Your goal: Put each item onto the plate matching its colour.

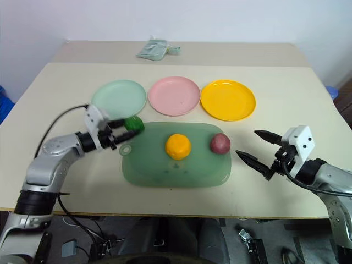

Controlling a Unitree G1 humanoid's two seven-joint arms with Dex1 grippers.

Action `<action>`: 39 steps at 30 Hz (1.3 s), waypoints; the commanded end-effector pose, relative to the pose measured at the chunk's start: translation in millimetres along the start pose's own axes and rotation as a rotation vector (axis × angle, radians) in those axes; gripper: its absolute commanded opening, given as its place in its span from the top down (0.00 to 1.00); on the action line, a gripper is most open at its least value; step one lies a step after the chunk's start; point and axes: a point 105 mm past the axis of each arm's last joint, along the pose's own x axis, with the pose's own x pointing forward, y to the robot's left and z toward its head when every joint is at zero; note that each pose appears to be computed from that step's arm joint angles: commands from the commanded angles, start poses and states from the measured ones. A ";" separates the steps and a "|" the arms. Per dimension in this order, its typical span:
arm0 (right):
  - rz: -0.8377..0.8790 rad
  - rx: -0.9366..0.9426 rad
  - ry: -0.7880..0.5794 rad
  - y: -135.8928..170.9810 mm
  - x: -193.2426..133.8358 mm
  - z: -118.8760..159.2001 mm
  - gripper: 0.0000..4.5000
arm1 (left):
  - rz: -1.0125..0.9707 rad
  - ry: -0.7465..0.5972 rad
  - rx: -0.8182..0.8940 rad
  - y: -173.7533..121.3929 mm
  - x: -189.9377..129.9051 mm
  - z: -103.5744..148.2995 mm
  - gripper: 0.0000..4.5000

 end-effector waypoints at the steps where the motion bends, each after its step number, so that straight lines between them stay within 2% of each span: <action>1: 0.031 -0.030 -0.043 5.4 6.8 13.7 0.00 | 0.359 0.018 -0.047 57.9 2.8 8.4 0.50; 4: 0.042 -0.030 -0.054 6.9 12.1 16.8 0.00 | 0.360 0.027 -0.087 59.9 16.5 4.9 0.50; 8: 0.047 -0.015 -0.056 6.4 16.9 20.2 0.00 | 0.334 0.116 -0.057 59.8 32.2 -14.5 0.50; 9: 0.051 -0.011 -0.058 6.9 17.8 21.2 0.00 | 0.324 0.121 -0.066 59.7 34.9 -16.8 0.27; 11: 0.070 -0.016 -0.062 9.8 19.3 23.0 0.00 | 0.298 0.094 -0.084 58.6 39.8 -14.4 0.08; 12: 0.078 -0.021 -0.064 11.4 20.3 24.0 0.00 | 0.294 0.083 -0.080 59.1 41.2 -12.5 0.01; 16: 0.151 0.006 -0.097 27.6 33.5 34.8 0.00 | 0.259 0.011 -0.036 60.1 38.0 3.8 0.01; 20: 0.257 -0.017 -0.089 63.2 66.3 38.7 0.00 | 0.326 -0.015 0.025 74.7 13.5 10.7 0.01; 25: 0.279 -0.062 -0.080 83.8 97.8 38.3 0.00 | 0.349 -0.071 0.065 77.0 -13.3 19.8 0.01; 29: 0.306 -0.125 -0.022 96.6 122.8 27.4 0.00 | 0.133 -0.116 0.118 37.8 -34.9 26.5 0.01; 31: 0.314 -0.135 -0.001 98.9 128.7 24.3 0.00 | -0.086 -0.085 0.163 -3.6 -45.6 21.2 0.01; 33: 0.324 -0.121 0.029 99.4 132.7 20.9 0.00 | -0.321 -0.002 0.162 -49.5 -61.3 5.5 0.01; 34: 0.332 -0.118 0.042 99.9 133.4 19.5 0.00 | -0.384 0.032 0.157 -62.1 -67.0 -0.5 0.01; 39: 0.307 -0.119 0.094 95.9 140.5 10.3 0.00 | -0.465 0.080 0.112 -83.1 -74.6 -9.8 0.01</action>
